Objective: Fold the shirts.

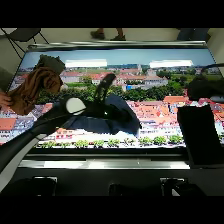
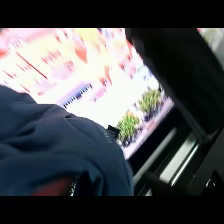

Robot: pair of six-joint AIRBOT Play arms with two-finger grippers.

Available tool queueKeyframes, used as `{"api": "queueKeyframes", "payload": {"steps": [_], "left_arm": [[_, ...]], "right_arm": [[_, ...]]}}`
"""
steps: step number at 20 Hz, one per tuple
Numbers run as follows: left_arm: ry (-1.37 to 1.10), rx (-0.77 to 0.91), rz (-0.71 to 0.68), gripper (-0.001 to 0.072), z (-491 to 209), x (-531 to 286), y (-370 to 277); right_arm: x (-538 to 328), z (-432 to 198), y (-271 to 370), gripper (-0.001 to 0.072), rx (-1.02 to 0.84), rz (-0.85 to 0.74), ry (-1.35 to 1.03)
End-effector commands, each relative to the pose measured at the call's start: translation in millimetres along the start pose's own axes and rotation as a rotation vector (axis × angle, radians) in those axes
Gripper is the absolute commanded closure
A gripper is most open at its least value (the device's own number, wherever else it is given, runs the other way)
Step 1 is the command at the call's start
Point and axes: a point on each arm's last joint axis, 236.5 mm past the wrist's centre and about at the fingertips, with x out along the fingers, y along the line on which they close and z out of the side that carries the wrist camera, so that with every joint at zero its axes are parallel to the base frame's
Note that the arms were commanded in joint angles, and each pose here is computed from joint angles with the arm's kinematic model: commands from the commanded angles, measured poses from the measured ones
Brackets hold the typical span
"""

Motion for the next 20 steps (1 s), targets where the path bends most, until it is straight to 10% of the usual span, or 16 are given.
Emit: {"api": "queueKeyframes", "payload": {"steps": [1,9,20], "left_arm": [[0.126,-0.052,0.043,-0.0013,-19,20,23],[0.161,-0.492,0.517,-0.0001,-55,-222,277],[0.090,-0.930,0.367,-0.0001,-192,-196,332]], "right_arm": [[3,5,-2,0.0106,0.013,-0.013,-0.017],[89,-131,96,0.0108,-0.091,0.329,0.595],[120,-257,77,0.0013,-0.131,0.288,0.920]]}}
